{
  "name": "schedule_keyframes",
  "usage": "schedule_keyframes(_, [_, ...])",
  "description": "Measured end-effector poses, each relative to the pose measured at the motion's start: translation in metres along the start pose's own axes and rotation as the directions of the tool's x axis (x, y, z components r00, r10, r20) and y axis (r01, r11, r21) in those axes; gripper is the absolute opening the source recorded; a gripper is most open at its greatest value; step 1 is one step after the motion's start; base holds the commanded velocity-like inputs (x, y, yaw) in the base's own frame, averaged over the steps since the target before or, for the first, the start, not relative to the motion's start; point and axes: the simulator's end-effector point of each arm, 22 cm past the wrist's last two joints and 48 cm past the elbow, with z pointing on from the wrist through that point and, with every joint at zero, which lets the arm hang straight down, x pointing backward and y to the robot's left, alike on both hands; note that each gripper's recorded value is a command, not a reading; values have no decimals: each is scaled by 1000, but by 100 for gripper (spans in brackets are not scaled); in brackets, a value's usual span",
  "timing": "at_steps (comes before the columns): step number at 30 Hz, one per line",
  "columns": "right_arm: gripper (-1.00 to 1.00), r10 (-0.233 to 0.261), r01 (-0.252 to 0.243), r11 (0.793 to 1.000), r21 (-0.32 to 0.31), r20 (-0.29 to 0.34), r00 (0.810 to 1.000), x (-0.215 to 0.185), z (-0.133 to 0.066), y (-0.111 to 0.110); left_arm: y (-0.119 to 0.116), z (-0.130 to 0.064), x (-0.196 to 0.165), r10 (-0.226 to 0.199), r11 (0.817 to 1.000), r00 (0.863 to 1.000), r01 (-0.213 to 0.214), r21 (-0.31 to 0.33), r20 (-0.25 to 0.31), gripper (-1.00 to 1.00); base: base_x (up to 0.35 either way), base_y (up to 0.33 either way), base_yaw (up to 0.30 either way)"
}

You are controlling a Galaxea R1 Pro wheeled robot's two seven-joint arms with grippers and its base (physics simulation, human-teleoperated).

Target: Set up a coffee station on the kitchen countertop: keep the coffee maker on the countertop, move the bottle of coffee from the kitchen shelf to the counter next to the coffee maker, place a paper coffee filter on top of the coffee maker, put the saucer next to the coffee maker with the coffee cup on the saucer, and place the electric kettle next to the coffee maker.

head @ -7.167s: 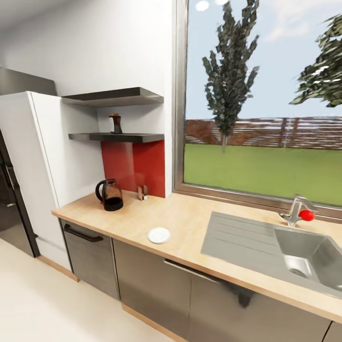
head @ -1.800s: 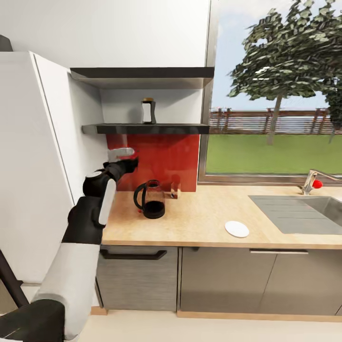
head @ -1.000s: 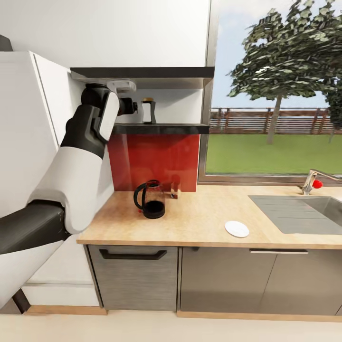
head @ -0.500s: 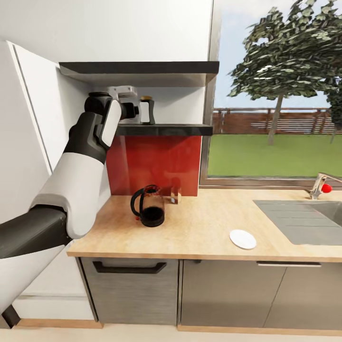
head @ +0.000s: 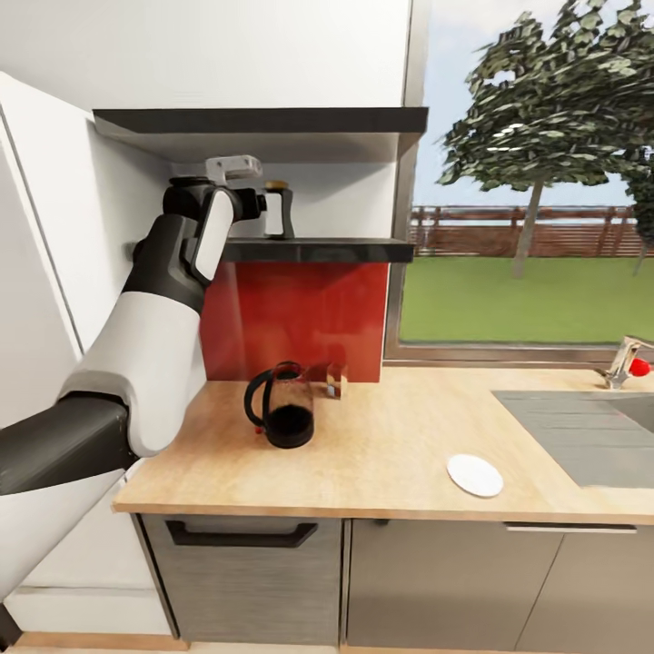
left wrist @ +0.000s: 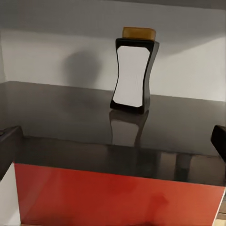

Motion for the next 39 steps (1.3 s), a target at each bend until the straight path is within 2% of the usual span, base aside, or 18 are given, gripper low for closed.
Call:
schedule_keyframes(11, [100, 0, 0, 1000, 0, 0, 1000, 0, 0, 0, 0, 0, 2, 0, 1000, 1000, 0, 0, -2, 100, 302, 0, 0])
schedule_keyframes(31, [100, 0, 0, 1000, 0, 0, 1000, 0, 0, 0, 0, 1, 3, 2, 1000, 1000, -2, -4, -6, 100, 76, -36, 0])
schedule_keyframes(39, [100, 0, 0, 1000, -1, -1, 1000, 0, 0, 0, 0, 3, 7, 5, 1000, 1000, -5, -7, -15, 100, 198, 0, 0])
